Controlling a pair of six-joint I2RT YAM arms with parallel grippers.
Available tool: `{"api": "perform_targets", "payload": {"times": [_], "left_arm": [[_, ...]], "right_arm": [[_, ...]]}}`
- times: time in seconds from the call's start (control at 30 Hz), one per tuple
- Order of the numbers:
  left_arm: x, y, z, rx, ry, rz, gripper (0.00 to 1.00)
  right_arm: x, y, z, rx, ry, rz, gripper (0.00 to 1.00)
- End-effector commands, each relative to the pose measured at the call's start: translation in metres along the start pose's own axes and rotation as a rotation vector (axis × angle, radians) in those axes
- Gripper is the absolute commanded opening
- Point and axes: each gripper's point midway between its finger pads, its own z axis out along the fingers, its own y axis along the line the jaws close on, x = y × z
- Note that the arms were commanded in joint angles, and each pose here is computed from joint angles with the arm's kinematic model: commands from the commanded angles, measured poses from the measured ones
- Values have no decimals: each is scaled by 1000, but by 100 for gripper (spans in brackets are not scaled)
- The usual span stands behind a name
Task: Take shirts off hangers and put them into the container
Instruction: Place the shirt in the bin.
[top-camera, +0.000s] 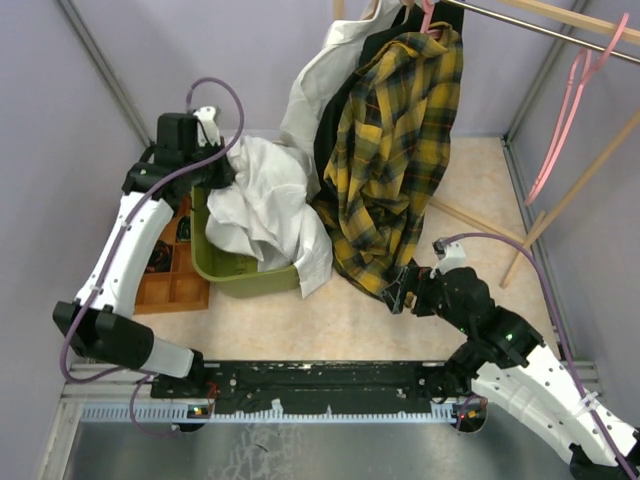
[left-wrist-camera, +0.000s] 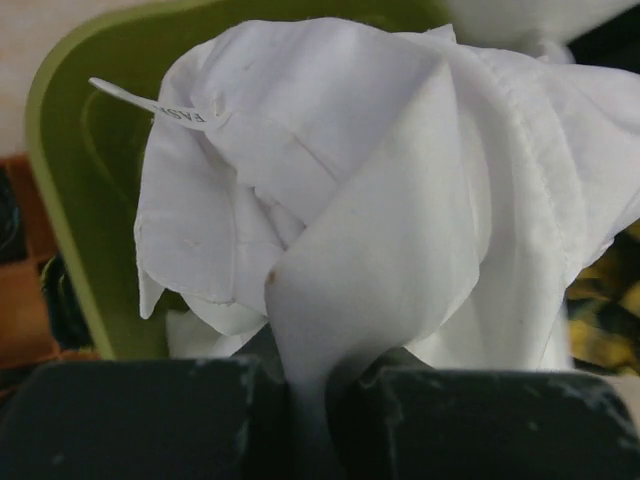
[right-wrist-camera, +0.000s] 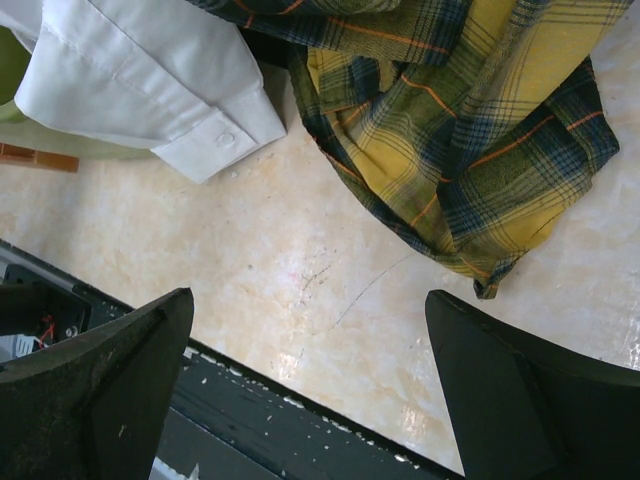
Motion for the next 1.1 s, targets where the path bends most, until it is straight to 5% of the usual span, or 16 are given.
{"api": "perform_targets", "payload": {"times": [0.0,0.17,0.27,0.47,0.7,0.87,1.07], "left_arm": [[45,73,27,-328,107,15,5],[88,74,50,-277,244,45,21],[111,71,57,-246,325,37,11],[122,68,48,-251,375,23,57],[48,-24,6,-76,33,83,97],[71,-108,-8,59,19,154,95],[126,-131,3,154,164,195,77]], "right_arm": [[-13,6,-2,-29,-59,-1,99],[-12,6,-1,-32,-63,1,99],[-12,6,0,-32,-62,0,99],[-11,7,0,-38,-57,-2,99],[-11,6,2,-34,-59,-1,99],[-10,6,2,-33,-54,0,99],[-10,6,1,-38,-60,3,99]]}}
